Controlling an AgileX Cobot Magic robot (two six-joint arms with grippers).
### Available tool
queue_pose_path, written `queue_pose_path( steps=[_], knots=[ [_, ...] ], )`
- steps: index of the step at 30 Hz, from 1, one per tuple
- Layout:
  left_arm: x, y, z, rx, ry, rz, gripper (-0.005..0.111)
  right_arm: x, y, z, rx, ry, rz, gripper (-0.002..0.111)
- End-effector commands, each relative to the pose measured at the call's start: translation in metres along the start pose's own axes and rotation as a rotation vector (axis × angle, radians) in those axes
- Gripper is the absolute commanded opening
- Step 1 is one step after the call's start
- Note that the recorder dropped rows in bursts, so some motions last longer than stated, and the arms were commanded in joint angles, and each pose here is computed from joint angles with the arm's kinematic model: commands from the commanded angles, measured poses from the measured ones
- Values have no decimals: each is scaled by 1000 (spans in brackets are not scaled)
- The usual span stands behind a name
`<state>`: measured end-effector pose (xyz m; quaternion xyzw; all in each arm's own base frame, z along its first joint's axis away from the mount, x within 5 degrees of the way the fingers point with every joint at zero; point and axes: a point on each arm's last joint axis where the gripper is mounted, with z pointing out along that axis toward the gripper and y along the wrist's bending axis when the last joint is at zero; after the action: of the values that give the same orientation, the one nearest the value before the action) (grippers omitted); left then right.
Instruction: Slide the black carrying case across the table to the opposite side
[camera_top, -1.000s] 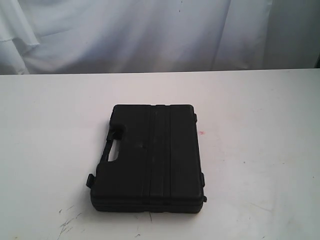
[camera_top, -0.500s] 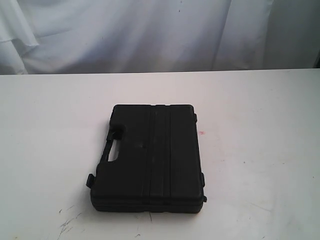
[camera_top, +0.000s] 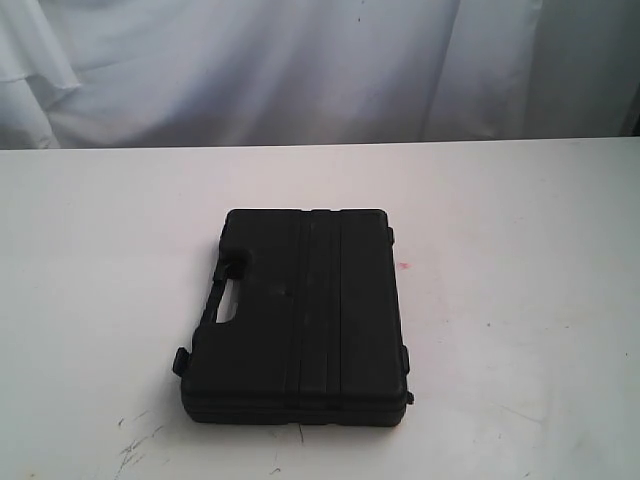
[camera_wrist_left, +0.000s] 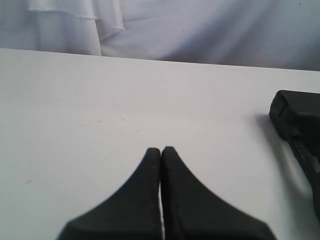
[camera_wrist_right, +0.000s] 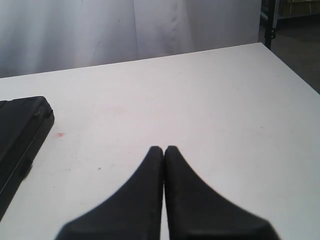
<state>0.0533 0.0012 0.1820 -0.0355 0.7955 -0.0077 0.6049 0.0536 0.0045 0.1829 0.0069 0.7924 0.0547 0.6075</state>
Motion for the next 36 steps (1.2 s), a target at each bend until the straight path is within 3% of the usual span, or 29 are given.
queue_pose_path(
  steps=[1, 21, 29, 36],
  knots=[
    [0, 0, 0, 0, -16, -4, 0, 1, -1, 0, 9, -4, -7, 0],
    [-1, 1, 0, -10, -22, 25, 0, 1, -1, 0, 8, -4, -5, 0],
    [-28, 0, -5, 2, -327, 14, 0, 1, -1, 0, 8, -4, -5, 0],
    [-38, -1, -9, 6, -447, 14, 0, 1, -1, 0, 8, -4, -5, 0]
  ],
)
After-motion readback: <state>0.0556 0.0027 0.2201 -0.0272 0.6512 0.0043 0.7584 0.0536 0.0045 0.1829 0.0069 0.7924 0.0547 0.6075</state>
